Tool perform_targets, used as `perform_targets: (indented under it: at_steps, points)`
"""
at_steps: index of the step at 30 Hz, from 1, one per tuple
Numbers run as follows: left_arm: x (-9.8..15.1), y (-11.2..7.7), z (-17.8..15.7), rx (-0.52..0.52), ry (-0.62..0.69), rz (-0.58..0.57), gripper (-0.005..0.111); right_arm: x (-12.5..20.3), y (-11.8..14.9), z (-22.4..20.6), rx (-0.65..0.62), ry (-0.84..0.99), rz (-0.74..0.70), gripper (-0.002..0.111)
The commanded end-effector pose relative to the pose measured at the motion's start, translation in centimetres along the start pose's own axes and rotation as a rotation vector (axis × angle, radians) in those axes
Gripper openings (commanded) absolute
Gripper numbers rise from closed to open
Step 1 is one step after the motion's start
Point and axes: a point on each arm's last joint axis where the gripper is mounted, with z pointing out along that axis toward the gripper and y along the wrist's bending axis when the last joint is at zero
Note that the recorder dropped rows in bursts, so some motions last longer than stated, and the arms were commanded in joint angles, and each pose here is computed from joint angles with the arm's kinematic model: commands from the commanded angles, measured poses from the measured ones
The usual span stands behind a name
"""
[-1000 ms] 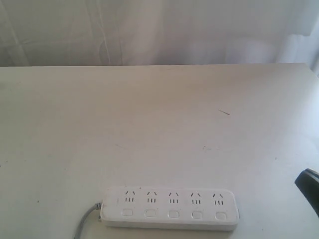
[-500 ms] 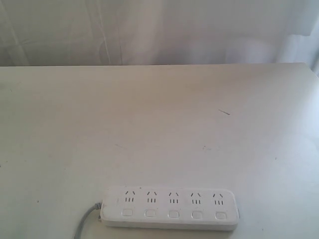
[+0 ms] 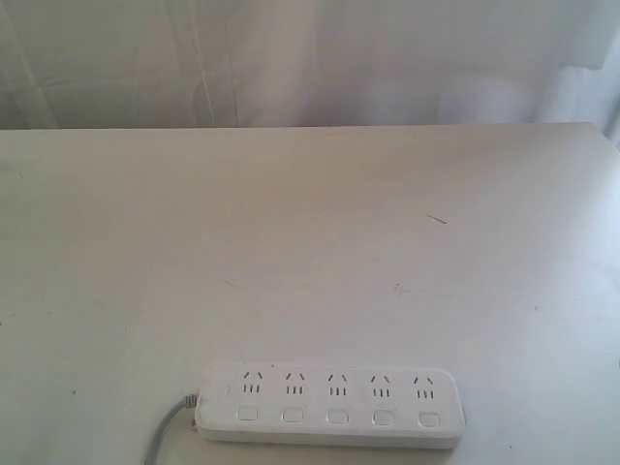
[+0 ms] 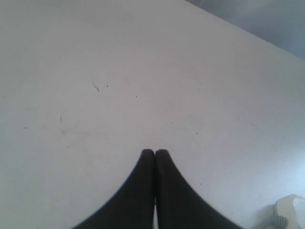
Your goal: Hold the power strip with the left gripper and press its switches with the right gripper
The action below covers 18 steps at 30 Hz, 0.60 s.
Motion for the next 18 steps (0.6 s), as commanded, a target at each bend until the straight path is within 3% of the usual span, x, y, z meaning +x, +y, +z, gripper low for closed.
perform_targets:
  at_steps: [1,5,18]
  points:
    - [0.07,0.02,0.02,0.003,-0.003,-0.012,0.0,0.52,0.58,-0.01,-0.062,0.039,-0.074,0.0]
    - [0.07,0.02,0.02,0.003,-0.003,-0.012,0.0,0.68,1.05,-0.06,-0.115,0.054,-0.095,0.0]
    - [0.07,0.02,0.02,0.003,-0.003,-0.012,0.0,0.84,1.04,-0.07,-0.113,0.072,-0.08,0.0]
